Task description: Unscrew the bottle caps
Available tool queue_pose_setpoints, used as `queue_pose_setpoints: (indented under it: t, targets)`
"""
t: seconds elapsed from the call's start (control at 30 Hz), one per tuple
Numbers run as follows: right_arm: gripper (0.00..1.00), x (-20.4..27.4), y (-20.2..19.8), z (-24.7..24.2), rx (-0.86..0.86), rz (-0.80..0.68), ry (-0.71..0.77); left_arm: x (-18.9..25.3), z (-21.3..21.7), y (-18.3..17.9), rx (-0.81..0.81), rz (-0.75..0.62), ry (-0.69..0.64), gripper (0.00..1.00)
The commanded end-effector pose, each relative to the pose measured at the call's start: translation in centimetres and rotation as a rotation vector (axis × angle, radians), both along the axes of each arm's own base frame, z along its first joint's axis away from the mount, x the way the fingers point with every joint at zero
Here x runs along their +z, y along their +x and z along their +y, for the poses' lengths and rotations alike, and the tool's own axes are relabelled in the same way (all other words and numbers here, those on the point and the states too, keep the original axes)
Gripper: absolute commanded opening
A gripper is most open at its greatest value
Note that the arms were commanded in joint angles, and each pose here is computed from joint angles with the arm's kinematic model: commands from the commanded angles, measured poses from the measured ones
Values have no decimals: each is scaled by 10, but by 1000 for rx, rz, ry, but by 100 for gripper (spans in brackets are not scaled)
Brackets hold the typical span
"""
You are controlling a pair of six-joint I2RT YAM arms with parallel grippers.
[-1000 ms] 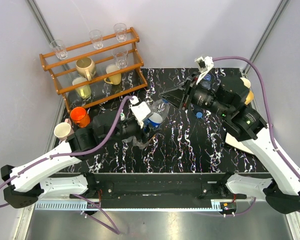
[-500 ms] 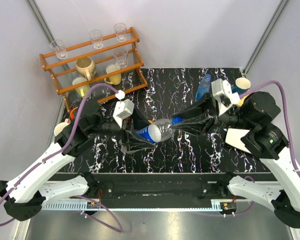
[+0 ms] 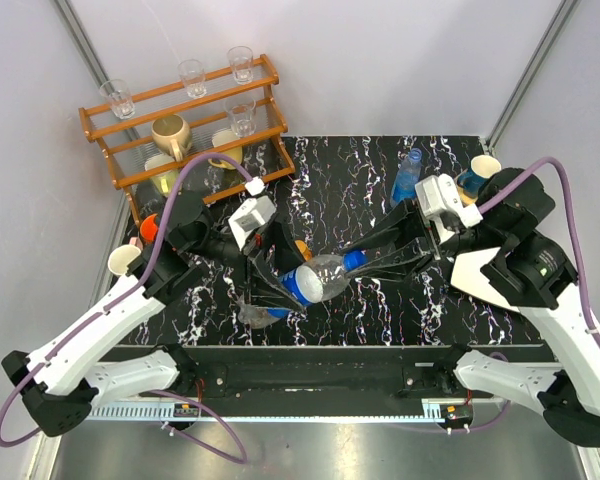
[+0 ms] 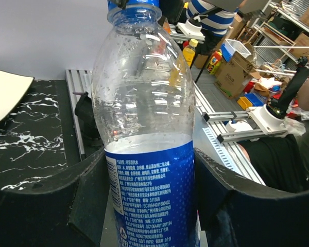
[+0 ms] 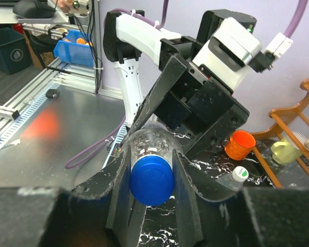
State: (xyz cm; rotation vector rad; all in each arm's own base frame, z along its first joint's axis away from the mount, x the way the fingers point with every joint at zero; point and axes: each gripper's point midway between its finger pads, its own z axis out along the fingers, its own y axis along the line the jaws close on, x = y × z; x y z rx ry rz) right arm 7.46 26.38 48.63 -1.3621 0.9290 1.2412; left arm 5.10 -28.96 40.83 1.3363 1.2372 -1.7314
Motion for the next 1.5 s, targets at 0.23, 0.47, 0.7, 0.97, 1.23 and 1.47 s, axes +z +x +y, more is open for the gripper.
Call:
queue_pose_setpoints:
  t: [0.23, 0.47, 0.7, 0.97, 1.23, 1.47]
  targets:
    - [0, -22, -4, 8, 111, 37, -110, 7, 1, -7, -100, -90, -55, 52]
    - [0, -27, -1, 10, 124, 7, -123, 2, 1, -8, -118, -87, -45, 48]
    - [22, -17, 31, 15, -85, 64, -90, -3, -1, 0, -45, -99, -18, 50]
    - [78, 48, 93, -1, -510, 223, 209, -8, -14, 54, 291, -147, 24, 53]
    - [81, 68, 134, -19, -738, 467, 383, -12, -11, 98, 606, -231, 47, 55]
    - [86, 36, 159, -9, -829, 679, 303, -12, -7, 124, 828, -347, 67, 56]
